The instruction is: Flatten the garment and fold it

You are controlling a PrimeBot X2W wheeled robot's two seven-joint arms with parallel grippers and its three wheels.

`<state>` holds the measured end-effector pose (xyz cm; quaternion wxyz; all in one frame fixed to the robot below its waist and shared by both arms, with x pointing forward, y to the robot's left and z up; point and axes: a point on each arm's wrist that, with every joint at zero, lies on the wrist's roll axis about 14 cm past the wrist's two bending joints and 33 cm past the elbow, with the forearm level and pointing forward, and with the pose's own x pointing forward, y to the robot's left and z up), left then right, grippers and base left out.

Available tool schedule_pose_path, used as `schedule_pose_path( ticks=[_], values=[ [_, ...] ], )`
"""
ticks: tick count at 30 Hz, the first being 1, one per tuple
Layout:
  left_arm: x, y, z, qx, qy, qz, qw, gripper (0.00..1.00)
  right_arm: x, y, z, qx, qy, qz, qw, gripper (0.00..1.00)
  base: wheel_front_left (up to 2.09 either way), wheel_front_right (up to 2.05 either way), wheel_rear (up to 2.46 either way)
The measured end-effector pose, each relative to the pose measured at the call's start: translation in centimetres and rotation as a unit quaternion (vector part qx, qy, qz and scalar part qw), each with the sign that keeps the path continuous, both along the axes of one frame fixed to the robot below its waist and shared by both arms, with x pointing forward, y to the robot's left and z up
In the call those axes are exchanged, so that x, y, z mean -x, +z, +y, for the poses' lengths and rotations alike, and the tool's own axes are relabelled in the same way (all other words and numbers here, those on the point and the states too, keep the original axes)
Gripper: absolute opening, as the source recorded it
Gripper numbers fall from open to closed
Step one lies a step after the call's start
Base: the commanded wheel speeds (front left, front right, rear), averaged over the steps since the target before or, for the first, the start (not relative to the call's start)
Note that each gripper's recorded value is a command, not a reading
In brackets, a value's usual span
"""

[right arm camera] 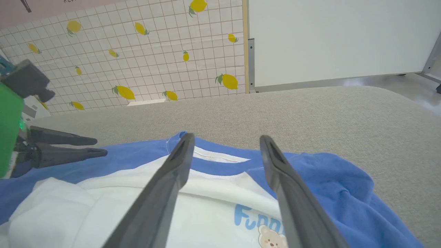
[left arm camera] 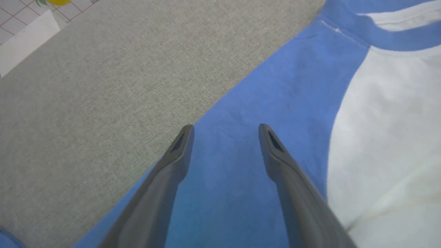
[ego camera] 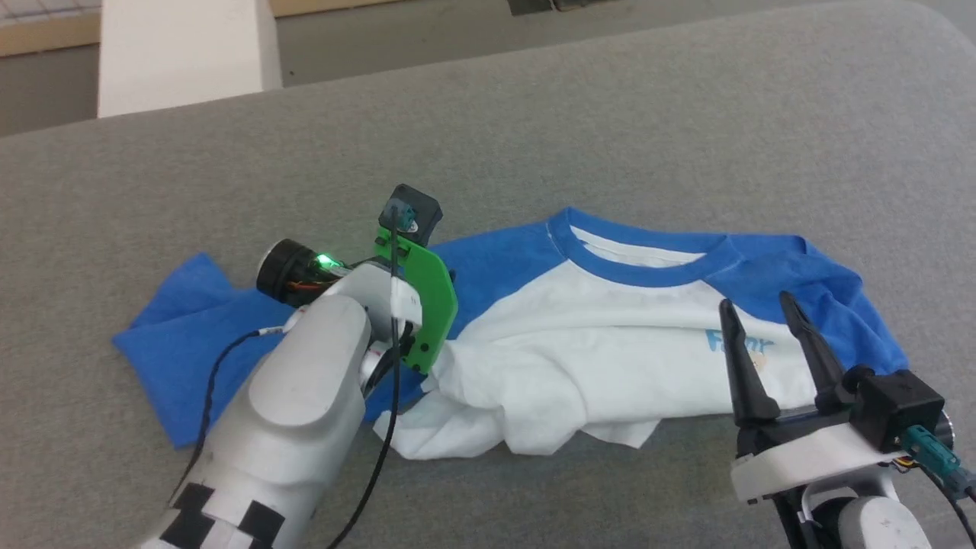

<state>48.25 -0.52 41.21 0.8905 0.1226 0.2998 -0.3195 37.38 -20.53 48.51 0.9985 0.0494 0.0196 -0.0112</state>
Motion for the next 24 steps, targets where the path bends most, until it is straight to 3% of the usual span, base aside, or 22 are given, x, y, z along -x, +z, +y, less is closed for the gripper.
schedule_pose_path(
  ticks=[10, 11, 12, 13, 19, 24],
  values=[
    [-0.7, -3.5, -0.4, -0.077, -0.036, 0.093, 0.992, 1.0, -0.3, -0.7, -0.4, -0.003, -0.008, 0.006, 1.0, 1.0, 0.0, 0.0, 0.0],
    [-0.7, -3.7, -0.3, -0.084, -0.036, 0.104, 0.99, 0.93, -0.3, -0.8, -0.4, -0.003, -0.009, 0.008, 1.0, 1.0, 0.0, 0.0, 0.0],
    [-0.7, -3.8, -0.3, -0.088, -0.036, 0.11, 0.989, 0.25, -0.3, -0.8, -0.5, -0.004, -0.009, 0.009, 1.0, 1.0, 0.0, 0.0, 0.0],
    [-0.7, -3.8, -0.2, -0.091, -0.036, 0.114, 0.989, 0.0, -0.3, -0.9, -0.4, -0.005, -0.009, 0.009, 1.0, 1.0, 0.0, 0.0, 0.0],
    [-1.2, -3.2, 0.8, -0.066, -0.009, 0.074, 0.995, 0.0, -0.4, -0.7, 0.0, -0.009, -0.002, 0.006, 1.0, 1.0, 0.0, 0.0, 0.0],
    [-1.6, -2.6, 4.9, -0.006, 0.092, 0.039, 0.995, 0.0, -0.6, 0.1, 0.3, -0.008, 0.004, -0.006, 1.0, 1.0, 0.0, 0.0, 0.0]
  ],
)
